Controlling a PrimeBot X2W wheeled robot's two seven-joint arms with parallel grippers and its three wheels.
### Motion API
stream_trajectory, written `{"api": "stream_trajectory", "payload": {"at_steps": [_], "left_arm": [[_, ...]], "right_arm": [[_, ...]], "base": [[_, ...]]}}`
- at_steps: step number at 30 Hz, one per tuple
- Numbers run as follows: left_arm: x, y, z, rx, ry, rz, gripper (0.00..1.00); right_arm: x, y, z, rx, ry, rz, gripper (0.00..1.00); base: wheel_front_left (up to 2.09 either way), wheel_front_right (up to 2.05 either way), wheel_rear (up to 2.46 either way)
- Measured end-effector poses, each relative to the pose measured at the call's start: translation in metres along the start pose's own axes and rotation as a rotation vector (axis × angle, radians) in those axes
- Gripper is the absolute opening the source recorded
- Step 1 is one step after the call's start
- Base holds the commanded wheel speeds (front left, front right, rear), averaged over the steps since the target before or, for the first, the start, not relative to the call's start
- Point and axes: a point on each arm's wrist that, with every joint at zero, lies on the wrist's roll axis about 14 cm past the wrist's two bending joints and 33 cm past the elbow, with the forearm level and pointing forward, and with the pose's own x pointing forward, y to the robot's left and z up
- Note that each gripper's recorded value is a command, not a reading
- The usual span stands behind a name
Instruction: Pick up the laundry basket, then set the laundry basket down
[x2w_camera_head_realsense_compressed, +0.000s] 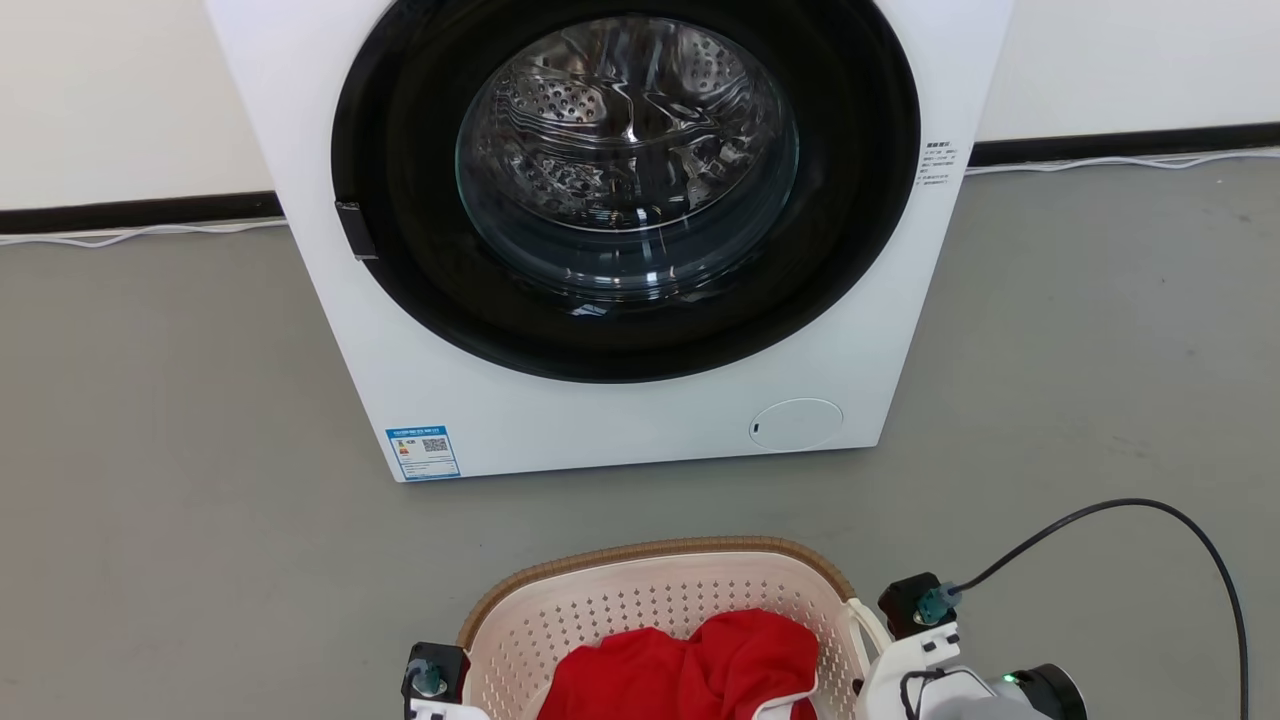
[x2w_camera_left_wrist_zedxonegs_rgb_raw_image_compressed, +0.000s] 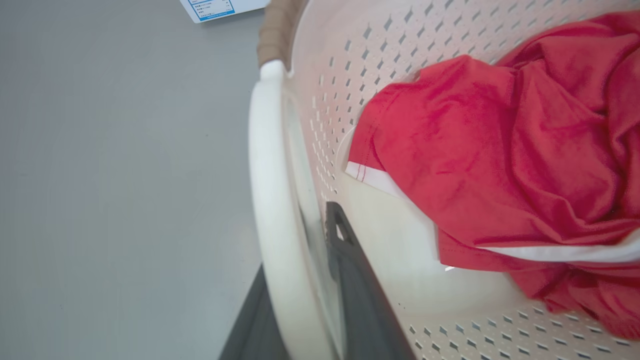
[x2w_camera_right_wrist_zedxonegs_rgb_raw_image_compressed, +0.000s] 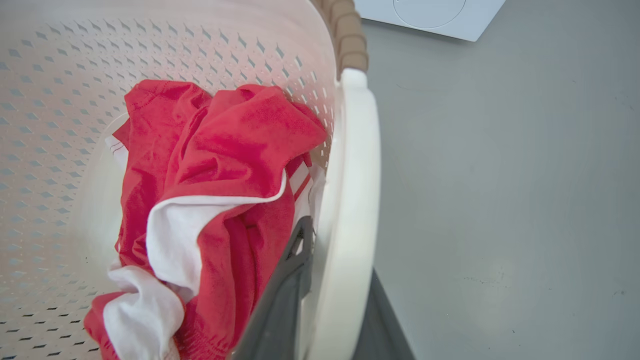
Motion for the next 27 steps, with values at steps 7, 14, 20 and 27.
{"api": "stream_trajectory", "payload": {"at_steps": [7, 14, 20, 27], "left_arm": [[0.0006, -0.0020, -0.0010, 0.003, 0.005, -0.005, 0.00], [0.0013, -0.0030, -0.0018, 0.004, 0.008, -0.006, 0.00], [0.0017, -0.0038, -0.0031, 0.003, 0.013, -0.008, 0.00], [0.0027, -0.0037, -0.0048, 0.005, 0.019, -0.008, 0.00]], "right_arm": [[-0.0007, -0.0014, -0.0019, 0.004, 0.003, -0.004, 0.00], [-0.0009, -0.0021, -0.0031, 0.010, 0.005, -0.005, 0.00], [-0.0005, -0.0025, -0.0044, 0.012, 0.009, -0.006, 0.00], [0.0011, -0.0020, -0.0061, 0.011, 0.016, -0.003, 0.00]], "base": [[0.00, 0.00, 0.00], [0.00, 0.00, 0.00], [0.00, 0.00, 0.00], [0.00, 0.00, 0.00]]}}
